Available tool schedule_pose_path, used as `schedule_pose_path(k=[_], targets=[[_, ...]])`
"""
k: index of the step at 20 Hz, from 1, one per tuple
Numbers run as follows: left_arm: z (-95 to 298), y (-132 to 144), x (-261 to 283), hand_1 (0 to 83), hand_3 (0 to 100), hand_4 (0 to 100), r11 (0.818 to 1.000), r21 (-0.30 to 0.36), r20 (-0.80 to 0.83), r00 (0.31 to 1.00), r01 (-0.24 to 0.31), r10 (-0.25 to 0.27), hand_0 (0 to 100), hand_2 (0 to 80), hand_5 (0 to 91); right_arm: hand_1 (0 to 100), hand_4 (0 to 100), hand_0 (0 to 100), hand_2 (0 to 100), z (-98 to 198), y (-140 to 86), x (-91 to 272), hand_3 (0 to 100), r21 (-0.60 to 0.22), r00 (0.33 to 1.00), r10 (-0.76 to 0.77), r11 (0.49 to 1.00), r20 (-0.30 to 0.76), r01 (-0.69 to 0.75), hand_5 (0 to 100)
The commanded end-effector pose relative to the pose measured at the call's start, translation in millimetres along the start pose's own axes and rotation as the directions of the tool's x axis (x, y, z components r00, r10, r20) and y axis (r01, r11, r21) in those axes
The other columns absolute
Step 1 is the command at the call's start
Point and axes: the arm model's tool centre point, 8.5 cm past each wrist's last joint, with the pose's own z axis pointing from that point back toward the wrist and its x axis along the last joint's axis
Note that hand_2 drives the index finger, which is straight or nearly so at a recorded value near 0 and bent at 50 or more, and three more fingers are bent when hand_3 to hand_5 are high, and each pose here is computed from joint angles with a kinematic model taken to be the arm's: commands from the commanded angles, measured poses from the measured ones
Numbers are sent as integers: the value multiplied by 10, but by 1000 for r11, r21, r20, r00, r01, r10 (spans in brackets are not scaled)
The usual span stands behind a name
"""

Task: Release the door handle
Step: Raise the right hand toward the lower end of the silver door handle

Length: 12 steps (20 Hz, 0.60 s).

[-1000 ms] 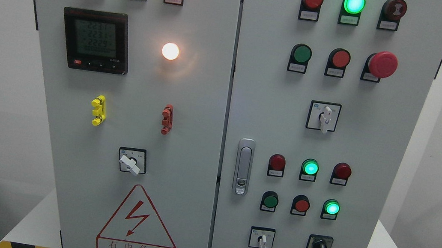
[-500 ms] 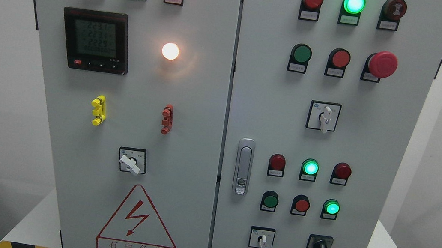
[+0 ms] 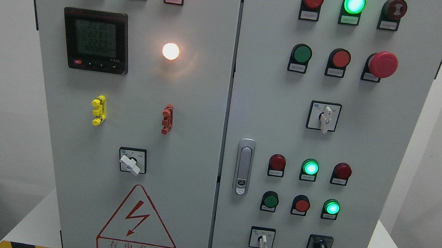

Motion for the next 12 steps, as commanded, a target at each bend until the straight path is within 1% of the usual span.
schedule_pose_path(k=[1, 2, 4, 5, 7, 9, 10, 12], targets=[[10, 4, -70, 389, 0, 0, 1000, 0, -21, 1000, 13, -13, 120, 0, 0, 427, 920, 360, 0, -327, 76, 308, 970, -76, 978, 201, 978, 64, -196, 983], [10, 4, -70, 389, 0, 0, 1000, 0, -21, 1000, 13, -13, 120, 0, 0, 436, 956, 355, 0, -375, 72, 311, 1000, -82, 972, 228, 971, 60, -223, 993], [10, 4, -70, 389, 0, 0, 1000, 0, -21, 1000, 13, -13, 120, 0, 0, 438, 1000, 344, 0, -484, 63, 299, 1000, -95, 949, 310, 948, 54, -305, 998], [10, 4, -70, 389, 0, 0, 1000, 0, -21, 1000, 13, -13, 120, 0, 0, 437, 1000, 342, 0, -528, 49, 296, 1000, -103, 939, 342, 936, 46, -336, 1000], [10, 4, -70, 389, 0, 0, 1000, 0, -21, 1000, 13, -13, 120, 0, 0, 433, 1000, 343, 0, -568, 58, 313, 1000, -102, 930, 364, 928, 50, -358, 1000], [11, 14, -69, 389, 0, 0, 1000, 1, -21, 1000, 13, -13, 120, 0, 0, 426, 1000, 346, 0, -570, 127, 345, 1000, -80, 907, 415, 909, 68, -410, 1000], [10, 4, -70, 389, 0, 0, 1000, 0, -21, 1000, 13, -13, 120, 0, 0, 420, 1000, 348, 0, -570, 155, 313, 1000, -56, 897, 439, 898, 53, -436, 1000], [10, 4, -70, 389, 0, 0, 1000, 0, -21, 1000, 13, -13, 120, 0, 0, 412, 1000, 350, 0, -629, 185, 262, 1000, -32, 887, 461, 887, 31, -460, 1000]])
